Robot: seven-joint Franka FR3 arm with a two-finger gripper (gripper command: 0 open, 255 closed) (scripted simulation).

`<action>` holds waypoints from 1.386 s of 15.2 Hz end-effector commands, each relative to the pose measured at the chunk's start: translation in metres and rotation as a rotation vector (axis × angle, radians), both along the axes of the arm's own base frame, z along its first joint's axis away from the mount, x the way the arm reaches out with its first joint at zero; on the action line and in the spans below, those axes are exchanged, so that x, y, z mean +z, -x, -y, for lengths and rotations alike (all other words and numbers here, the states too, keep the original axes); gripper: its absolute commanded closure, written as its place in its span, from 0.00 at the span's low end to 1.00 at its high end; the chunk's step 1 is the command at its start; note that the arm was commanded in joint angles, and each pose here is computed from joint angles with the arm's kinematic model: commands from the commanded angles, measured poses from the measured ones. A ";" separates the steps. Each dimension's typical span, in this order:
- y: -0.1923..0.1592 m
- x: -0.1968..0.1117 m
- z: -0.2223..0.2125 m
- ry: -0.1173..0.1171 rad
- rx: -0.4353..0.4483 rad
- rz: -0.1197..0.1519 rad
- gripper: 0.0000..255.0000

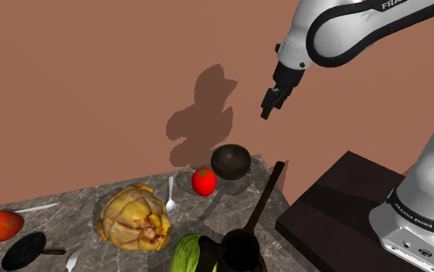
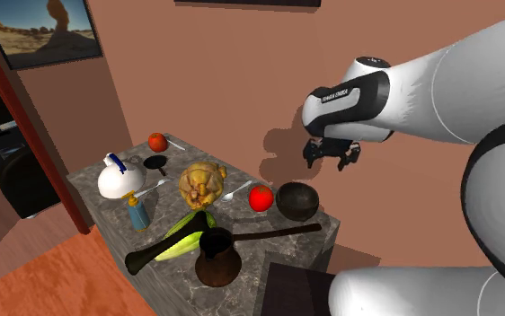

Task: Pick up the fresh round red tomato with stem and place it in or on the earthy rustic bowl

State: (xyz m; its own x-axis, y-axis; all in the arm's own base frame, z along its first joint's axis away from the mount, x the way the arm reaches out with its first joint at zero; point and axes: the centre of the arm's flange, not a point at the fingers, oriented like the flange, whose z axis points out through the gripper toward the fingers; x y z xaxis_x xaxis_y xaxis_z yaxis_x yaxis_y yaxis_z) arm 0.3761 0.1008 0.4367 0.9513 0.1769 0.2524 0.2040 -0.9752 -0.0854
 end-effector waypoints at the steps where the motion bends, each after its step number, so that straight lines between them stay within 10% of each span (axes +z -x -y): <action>1: -0.007 -0.019 -0.012 -0.007 0.040 0.023 0.00; 21: -0.082 -0.208 -0.152 -0.074 0.427 0.213 0.00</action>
State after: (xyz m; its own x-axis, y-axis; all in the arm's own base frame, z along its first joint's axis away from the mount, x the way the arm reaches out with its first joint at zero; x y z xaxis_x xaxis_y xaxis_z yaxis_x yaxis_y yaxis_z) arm 0.4574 0.2452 0.2358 0.7360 0.5034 0.4526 0.5908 -0.8041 -0.0663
